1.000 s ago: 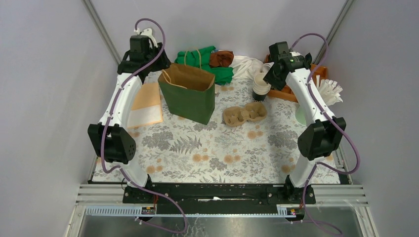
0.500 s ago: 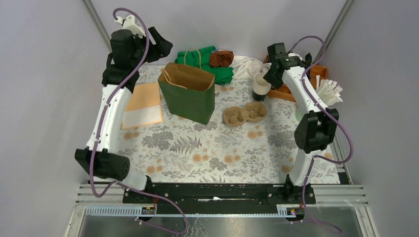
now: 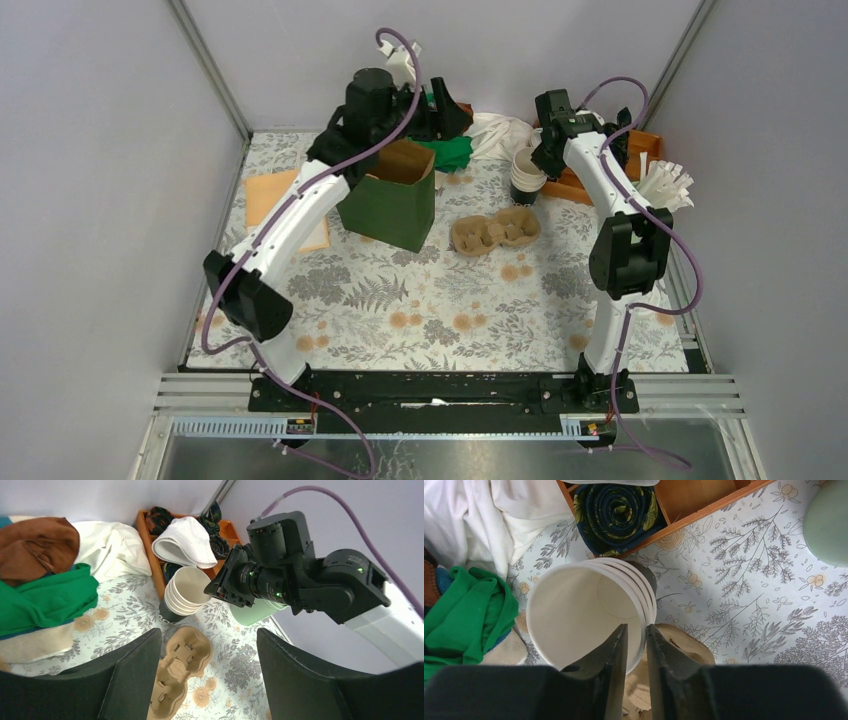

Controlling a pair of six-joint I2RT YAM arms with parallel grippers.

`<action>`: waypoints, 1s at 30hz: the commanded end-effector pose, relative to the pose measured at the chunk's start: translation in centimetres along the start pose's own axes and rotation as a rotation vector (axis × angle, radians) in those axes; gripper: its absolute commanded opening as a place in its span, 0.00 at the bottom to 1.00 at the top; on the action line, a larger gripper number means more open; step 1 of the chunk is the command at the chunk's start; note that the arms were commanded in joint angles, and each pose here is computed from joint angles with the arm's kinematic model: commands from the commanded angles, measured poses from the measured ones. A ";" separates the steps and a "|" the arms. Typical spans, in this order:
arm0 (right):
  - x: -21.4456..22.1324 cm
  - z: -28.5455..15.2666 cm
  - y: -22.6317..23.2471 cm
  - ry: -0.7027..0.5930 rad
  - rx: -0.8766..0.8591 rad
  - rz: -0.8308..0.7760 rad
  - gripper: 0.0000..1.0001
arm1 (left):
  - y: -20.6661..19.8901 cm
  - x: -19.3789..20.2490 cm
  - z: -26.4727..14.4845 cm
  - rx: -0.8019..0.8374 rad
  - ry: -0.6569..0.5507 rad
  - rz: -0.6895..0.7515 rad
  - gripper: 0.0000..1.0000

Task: Pack the takeout coffee
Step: Pick up the coffee cup.

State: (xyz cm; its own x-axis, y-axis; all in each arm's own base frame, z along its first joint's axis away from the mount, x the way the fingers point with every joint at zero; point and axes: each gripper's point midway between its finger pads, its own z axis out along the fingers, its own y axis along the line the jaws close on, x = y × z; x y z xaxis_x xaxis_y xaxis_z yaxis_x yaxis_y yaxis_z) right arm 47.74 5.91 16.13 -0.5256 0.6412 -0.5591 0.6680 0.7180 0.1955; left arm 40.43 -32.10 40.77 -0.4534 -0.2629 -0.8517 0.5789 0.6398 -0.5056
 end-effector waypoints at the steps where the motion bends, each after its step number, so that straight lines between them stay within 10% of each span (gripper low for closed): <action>1: -2.1 -0.7 0.8 -0.057 -0.025 0.060 0.22 | -2.3 -2.0 1.0 0.072 -0.057 0.003 0.73; 5: -2.9 -1.9 1.0 -0.076 -0.051 0.071 0.00 | -2.4 -1.0 2.6 0.097 -0.038 -0.004 0.72; 30: -3.6 -3.9 -2.8 -0.062 -0.127 0.280 0.00 | -3.6 10.0 12.2 0.171 0.119 0.062 0.76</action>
State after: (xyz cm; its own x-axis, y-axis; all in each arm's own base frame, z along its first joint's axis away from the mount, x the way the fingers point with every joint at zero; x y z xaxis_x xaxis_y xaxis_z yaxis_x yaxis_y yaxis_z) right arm 45.96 2.90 18.85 -0.3785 0.7492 -0.5436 0.7185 0.6080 0.3377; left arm 41.80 -44.56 31.91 -0.5714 -0.1226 -0.8115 0.6462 0.5425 -0.5369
